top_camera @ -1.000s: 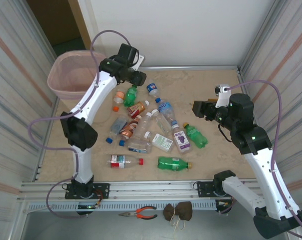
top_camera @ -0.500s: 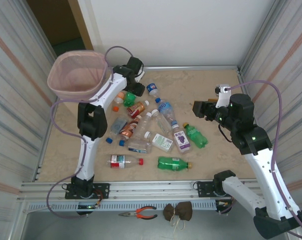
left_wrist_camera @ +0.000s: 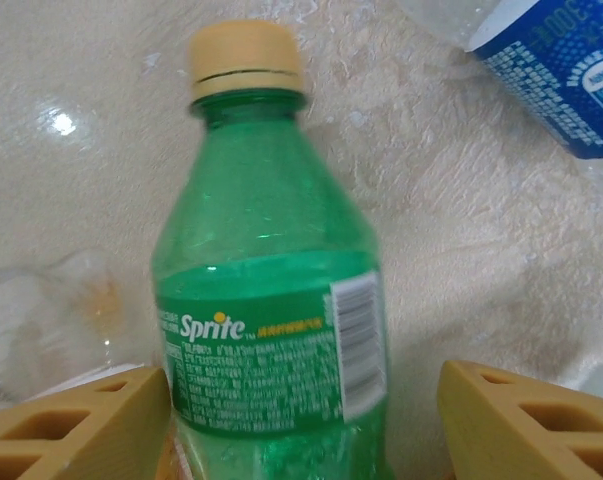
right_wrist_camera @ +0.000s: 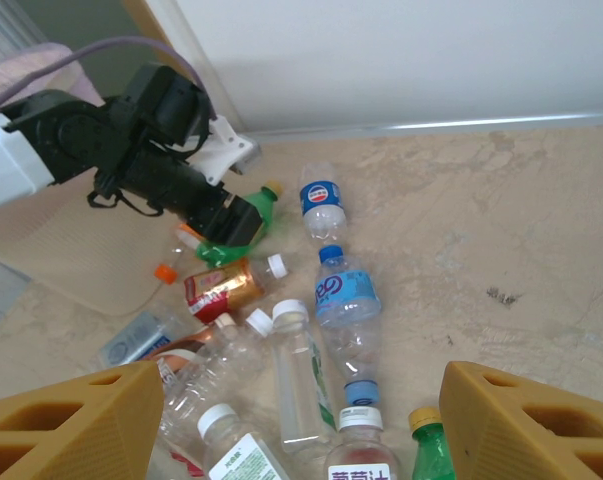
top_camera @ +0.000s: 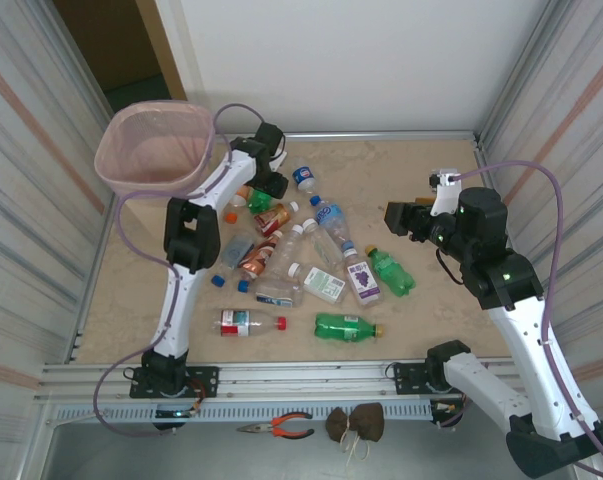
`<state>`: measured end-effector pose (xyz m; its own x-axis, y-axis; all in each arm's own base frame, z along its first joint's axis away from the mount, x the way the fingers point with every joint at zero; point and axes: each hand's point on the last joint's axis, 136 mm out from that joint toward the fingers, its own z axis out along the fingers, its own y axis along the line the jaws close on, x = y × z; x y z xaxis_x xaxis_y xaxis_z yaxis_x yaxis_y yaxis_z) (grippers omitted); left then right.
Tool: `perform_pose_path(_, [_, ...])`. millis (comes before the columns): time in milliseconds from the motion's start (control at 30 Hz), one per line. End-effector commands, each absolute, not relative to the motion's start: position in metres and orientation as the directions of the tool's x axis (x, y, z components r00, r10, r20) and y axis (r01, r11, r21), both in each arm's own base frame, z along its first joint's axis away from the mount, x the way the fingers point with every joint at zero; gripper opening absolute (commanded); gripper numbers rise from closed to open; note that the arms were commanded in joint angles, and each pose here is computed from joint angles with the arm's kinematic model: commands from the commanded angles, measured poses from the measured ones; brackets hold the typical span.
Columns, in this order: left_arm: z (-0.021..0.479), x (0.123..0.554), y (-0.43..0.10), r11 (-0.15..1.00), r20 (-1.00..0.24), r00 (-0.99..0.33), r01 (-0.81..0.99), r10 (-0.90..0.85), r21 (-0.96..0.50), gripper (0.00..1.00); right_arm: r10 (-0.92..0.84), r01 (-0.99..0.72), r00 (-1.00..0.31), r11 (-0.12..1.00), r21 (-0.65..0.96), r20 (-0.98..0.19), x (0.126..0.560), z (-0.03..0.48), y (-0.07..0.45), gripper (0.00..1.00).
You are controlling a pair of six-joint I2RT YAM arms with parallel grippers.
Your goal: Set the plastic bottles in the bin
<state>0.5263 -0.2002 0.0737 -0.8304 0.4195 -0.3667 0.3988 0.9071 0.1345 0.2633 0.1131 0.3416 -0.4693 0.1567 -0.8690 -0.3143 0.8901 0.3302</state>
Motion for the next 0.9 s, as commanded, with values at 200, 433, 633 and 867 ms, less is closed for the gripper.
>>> perform_pose_path(200, [0.051,0.531,-0.202,0.912,-0.349,-0.844,0.400,0.407,0.095,0.71,0.142,-0.308,-0.473,0.898,0.314,-0.870,0.262,0.337,0.112,0.72])
perform_pose_path(433, [0.043,0.532,-0.203,0.912,-0.344,-0.847,0.403,0.405,0.082,0.70,0.144,-0.305,-0.472,0.899,0.314,-0.870,0.262,0.337,0.111,0.72])
perform_pose_path(633, [0.054,0.535,-0.204,0.912,-0.366,-0.839,0.404,0.403,0.076,0.64,0.145,-0.304,-0.470,0.899,0.314,-0.870,0.260,0.338,0.111,0.72])
perform_pose_path(867, [0.093,0.541,-0.205,0.909,-0.428,-0.808,0.406,0.404,0.092,0.62,0.149,-0.303,-0.460,0.900,0.313,-0.875,0.259,0.342,0.109,0.72])
